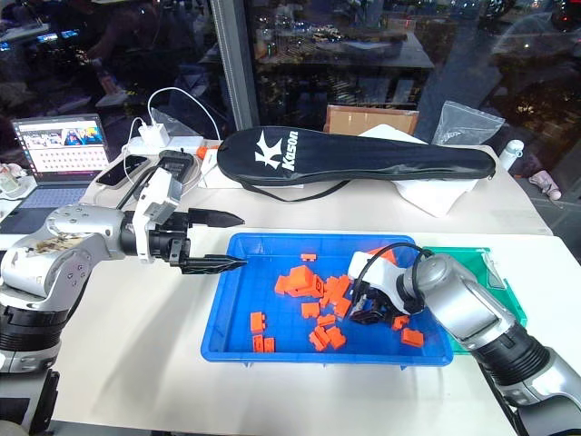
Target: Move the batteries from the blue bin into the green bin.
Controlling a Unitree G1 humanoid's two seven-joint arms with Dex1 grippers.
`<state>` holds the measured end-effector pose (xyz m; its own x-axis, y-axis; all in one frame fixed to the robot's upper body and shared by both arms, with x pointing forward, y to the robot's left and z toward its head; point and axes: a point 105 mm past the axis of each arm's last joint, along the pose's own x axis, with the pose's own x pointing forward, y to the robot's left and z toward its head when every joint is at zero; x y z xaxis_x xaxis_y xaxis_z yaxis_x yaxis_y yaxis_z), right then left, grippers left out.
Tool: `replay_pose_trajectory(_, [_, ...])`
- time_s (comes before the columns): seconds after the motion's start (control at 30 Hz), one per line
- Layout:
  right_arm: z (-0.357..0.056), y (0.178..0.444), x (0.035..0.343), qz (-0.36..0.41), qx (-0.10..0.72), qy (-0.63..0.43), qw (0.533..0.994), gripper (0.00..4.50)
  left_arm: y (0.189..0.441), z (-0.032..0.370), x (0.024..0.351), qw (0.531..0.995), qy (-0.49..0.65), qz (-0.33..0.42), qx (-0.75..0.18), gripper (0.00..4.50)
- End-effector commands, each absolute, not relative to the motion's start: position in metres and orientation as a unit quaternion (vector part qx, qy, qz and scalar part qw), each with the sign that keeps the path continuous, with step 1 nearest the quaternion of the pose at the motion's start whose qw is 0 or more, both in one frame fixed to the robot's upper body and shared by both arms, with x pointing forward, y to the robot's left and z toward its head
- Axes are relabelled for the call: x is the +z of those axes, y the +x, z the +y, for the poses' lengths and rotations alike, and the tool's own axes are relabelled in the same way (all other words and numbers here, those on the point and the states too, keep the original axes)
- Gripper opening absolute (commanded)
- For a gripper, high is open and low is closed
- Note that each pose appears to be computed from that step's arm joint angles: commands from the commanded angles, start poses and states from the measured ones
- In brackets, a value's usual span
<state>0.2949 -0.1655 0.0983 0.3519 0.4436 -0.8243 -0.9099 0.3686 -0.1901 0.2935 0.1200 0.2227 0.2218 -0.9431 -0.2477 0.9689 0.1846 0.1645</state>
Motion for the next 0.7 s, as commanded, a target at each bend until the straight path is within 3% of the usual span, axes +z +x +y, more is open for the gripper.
replay_pose_trajectory(0.03, [-0.173,0.299,0.123,0.323,0.435,-0.342,0.768,2.47,0.294,0.114,0.231,0.759,0.158,0.023,-0.632,4.5])
replay_pose_trajectory(0.23, [-0.193,0.304,0.18,0.28,0.4,-0.344,0.802,2.47,0.296,0.108,0.231,0.75,0.155,0.018,-0.643,4.5])
replay_pose_trajectory(0.43, [-0.257,0.305,0.221,0.29,0.293,-0.382,0.827,2.47,0.296,0.1,0.233,0.739,0.142,0.01,-0.659,4.5])
replay_pose_trajectory(0.57, [-0.302,0.296,0.215,0.341,0.24,-0.417,0.808,2.47,0.298,0.097,0.234,0.736,0.14,0.009,-0.663,4.5])
replay_pose_trajectory(0.7, [-0.304,0.294,0.2,0.35,0.249,-0.388,0.815,2.47,0.297,0.097,0.233,0.734,0.138,0.011,-0.665,4.5])
